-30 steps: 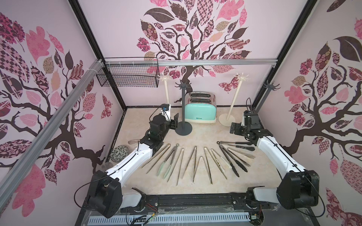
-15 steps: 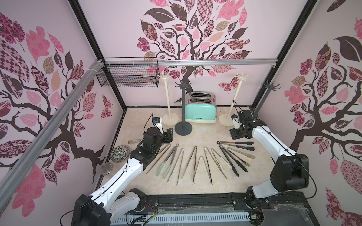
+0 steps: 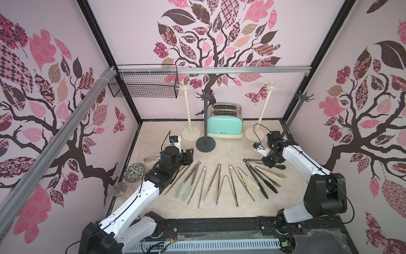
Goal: Hang food tongs on kitchen utensil racks
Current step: Pick up the food tongs from the center of the board.
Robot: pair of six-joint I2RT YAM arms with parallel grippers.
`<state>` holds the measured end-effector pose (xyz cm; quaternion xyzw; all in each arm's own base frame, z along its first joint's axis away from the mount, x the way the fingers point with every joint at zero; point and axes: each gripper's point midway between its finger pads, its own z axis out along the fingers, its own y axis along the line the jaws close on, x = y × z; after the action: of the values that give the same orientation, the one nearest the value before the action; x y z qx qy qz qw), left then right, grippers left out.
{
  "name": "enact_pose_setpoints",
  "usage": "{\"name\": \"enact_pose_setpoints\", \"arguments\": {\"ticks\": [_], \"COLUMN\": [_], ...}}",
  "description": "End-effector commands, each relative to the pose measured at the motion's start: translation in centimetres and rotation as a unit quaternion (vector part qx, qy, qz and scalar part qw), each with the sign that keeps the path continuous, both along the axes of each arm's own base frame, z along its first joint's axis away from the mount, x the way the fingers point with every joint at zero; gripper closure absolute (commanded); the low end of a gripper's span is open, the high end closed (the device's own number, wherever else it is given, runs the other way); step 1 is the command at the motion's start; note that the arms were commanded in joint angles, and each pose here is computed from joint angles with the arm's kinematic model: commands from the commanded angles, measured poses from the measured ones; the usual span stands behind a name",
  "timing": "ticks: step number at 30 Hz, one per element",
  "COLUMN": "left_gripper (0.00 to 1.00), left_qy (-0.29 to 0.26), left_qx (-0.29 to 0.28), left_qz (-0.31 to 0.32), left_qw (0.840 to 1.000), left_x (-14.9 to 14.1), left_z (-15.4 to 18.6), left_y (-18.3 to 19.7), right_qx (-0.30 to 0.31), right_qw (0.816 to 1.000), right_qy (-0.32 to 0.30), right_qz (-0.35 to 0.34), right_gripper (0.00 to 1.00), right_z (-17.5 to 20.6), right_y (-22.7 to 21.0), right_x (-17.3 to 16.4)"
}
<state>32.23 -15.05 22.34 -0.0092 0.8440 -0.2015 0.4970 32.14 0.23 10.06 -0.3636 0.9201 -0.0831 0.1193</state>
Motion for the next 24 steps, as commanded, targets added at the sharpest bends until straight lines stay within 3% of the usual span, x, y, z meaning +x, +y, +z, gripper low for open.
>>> {"name": "enact_pose_setpoints", "arguments": {"ticks": [1, 10, 24], "left_gripper": [0.37, 0.38, 0.39], "left_qy": [0.004, 0.003, 0.001], "left_qx": [0.004, -0.006, 0.0], "left_qz": [-0.018, -0.061, -0.071], "left_qw": [1.0, 0.998, 0.997], "left_x": [-0.1, -0.2, -0.1], "left_z": [-0.1, -0.1, -0.3], "left_y": [-0.7, -2.3, -2.6], "right_qx": [-0.021, -0.03, -0.025], "right_qw": [0.998, 0.997, 0.997], "right_qy": [0.007, 0.007, 0.024], "right_qz": [0.051, 0.071, 0.074], "right_gripper": [0.61, 0.62, 0.63], "right_z": [-0.1, -2.7, -5.5], "right_y": [-1.2, -2.4, -2.9], "right_x": [1.0, 2.7, 3.0]}}
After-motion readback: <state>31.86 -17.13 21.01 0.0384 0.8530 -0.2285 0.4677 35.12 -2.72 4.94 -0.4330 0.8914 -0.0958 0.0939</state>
